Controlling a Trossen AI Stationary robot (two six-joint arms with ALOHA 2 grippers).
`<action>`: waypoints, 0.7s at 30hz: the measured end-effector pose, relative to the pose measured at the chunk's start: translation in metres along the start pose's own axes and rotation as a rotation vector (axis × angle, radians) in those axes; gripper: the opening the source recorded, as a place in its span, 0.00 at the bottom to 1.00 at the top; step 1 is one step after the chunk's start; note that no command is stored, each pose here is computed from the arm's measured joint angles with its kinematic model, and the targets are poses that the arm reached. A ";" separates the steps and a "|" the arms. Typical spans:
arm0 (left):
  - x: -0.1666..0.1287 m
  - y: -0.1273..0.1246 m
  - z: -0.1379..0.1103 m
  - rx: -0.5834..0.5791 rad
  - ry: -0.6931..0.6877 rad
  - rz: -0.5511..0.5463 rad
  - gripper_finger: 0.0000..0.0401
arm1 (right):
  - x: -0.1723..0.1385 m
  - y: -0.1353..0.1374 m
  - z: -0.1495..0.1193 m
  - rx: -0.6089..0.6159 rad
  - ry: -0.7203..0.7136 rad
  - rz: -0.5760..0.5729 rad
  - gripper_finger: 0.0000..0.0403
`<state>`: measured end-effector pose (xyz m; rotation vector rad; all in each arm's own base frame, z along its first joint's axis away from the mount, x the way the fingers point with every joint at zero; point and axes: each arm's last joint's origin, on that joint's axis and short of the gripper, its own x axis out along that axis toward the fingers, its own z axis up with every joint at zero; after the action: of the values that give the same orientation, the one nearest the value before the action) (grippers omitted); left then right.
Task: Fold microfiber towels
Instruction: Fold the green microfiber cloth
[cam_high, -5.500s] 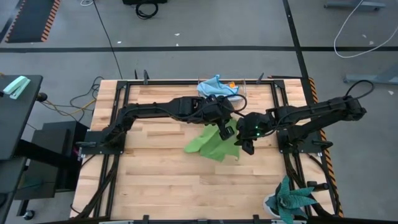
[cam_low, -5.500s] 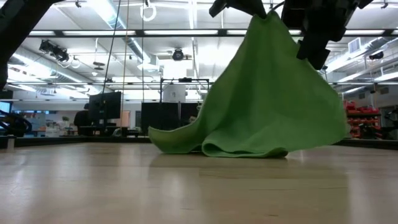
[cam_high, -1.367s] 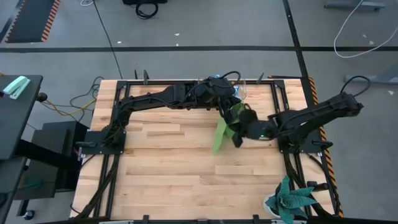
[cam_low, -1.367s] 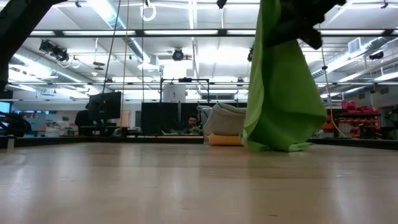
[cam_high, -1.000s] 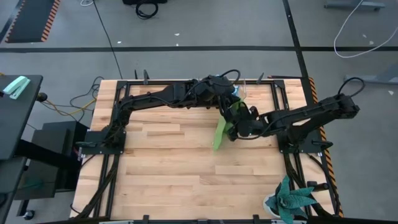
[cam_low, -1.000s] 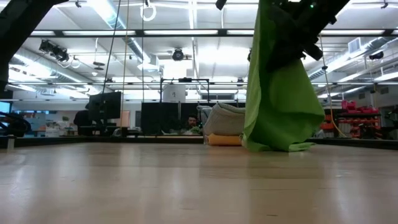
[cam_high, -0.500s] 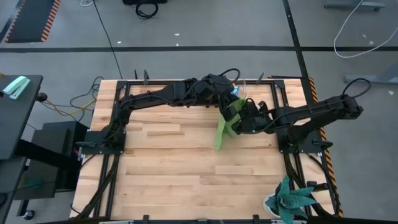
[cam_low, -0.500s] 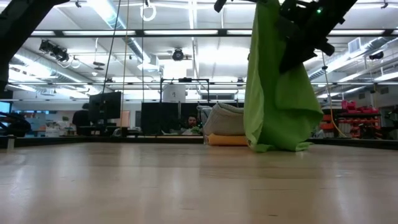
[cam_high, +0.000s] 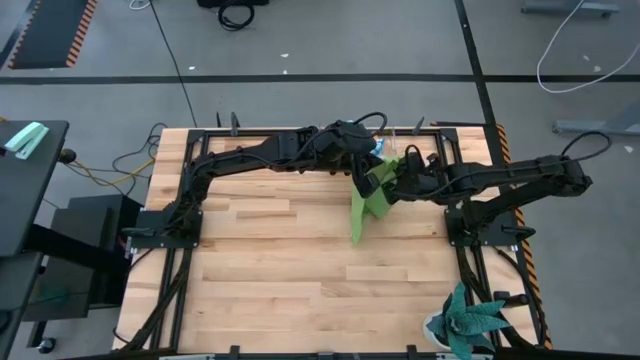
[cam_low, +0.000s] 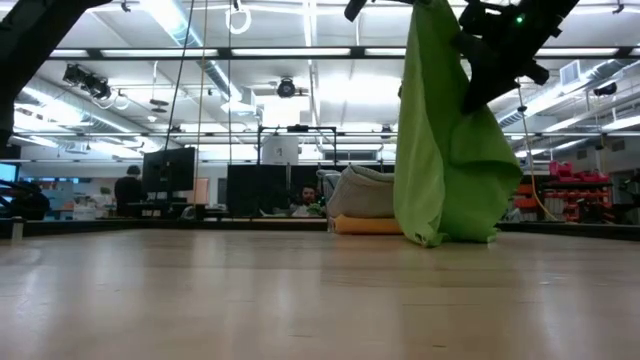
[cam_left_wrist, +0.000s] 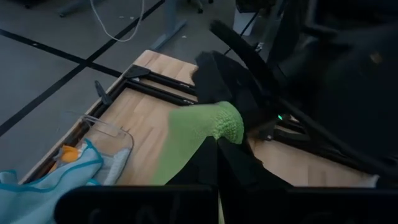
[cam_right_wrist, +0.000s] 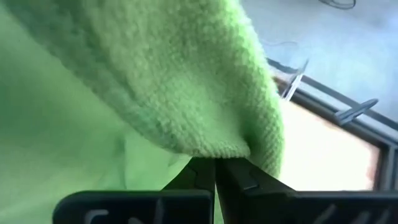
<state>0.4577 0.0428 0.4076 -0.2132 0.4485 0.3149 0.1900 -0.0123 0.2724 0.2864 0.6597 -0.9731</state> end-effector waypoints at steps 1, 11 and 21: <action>0.000 0.000 0.000 0.000 0.000 -0.005 0.01 | -0.001 -0.002 0.001 -0.005 -0.005 0.001 0.03; 0.000 0.000 0.000 0.000 -0.002 -0.010 0.01 | -0.016 -0.021 0.008 -0.036 -0.012 0.093 0.11; 0.000 0.001 0.001 0.002 -0.002 -0.012 0.01 | -0.019 -0.028 0.011 0.002 -0.029 0.092 0.28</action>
<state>0.4579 0.0436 0.4080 -0.2134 0.4455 0.3029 0.1634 -0.0210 0.2945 0.3007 0.6140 -0.8888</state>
